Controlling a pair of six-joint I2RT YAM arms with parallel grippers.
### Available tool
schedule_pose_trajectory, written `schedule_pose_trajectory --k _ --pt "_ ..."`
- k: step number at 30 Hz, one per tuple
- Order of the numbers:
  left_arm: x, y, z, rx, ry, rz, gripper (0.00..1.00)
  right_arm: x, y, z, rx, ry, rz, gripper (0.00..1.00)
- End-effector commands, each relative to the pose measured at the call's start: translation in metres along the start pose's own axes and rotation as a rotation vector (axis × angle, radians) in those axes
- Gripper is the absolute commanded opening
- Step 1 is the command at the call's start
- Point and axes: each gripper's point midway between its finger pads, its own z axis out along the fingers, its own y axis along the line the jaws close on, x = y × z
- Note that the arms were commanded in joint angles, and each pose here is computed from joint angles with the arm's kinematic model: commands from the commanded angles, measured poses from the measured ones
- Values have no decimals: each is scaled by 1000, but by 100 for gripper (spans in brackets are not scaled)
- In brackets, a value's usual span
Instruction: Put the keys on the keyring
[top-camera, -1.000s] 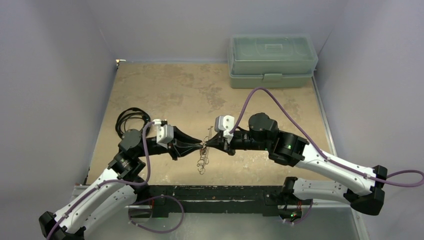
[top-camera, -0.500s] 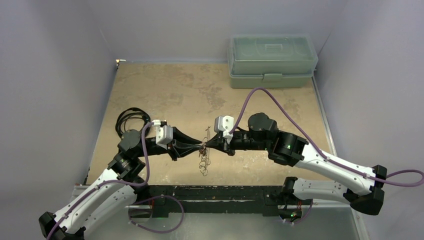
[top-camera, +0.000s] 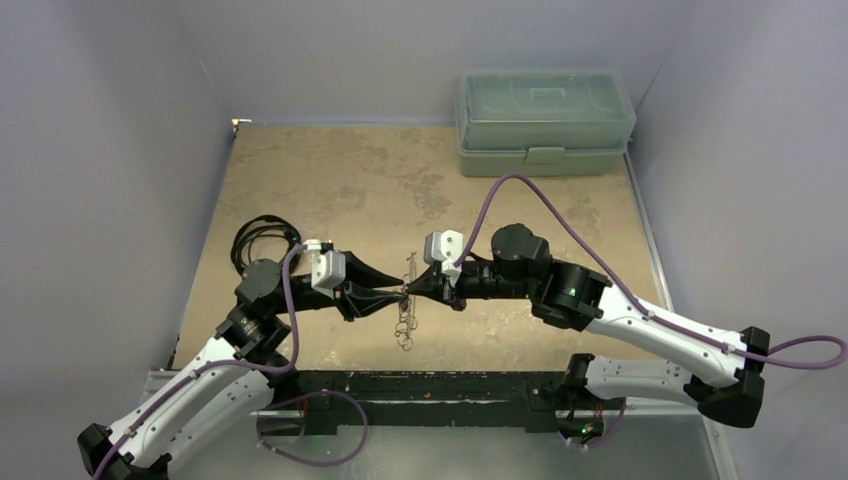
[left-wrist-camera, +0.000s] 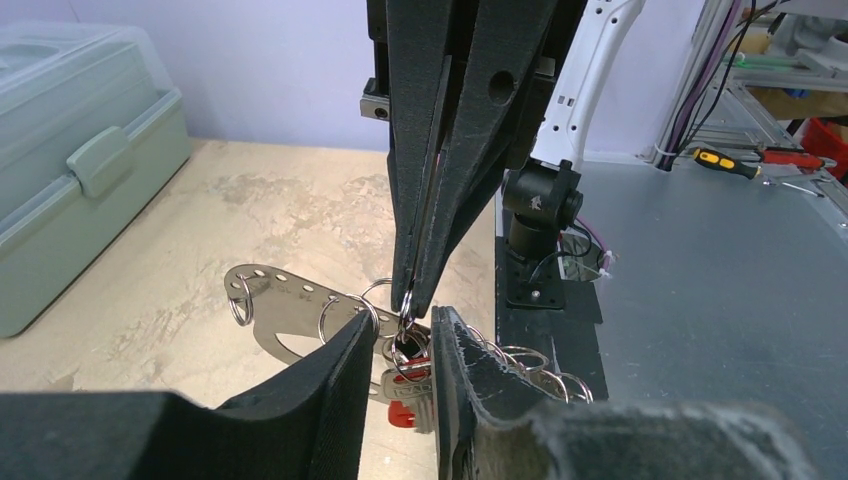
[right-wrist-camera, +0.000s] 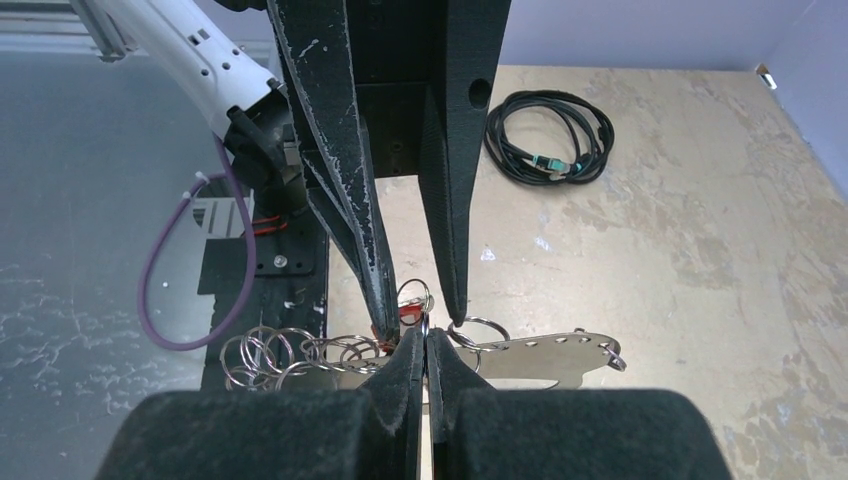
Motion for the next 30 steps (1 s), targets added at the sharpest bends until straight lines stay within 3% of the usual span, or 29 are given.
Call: schedule_pose_trajectory --k 1,5,10,15,27,30 --pt "-5 -4 1 16 -22 13 26 -44 -2 -8 5 -127 -41 0" --pt "-4 -2 1 3 -16 9 20 -47 -2 -10 6 -133 -41 0" --pt "-5 0 0 -9 -14 14 5 -47 -2 -9 3 -132 -41 0" --pt "-5 -1 0 -5 -12 9 0 -49 -2 -10 5 -139 -44 0" --pt "-14 -15 -5 52 -35 73 0 -46 -3 -11 11 -134 -50 0" --pt "-15 -12 -6 35 -25 93 0 -44 -2 -11 11 -128 -47 13"
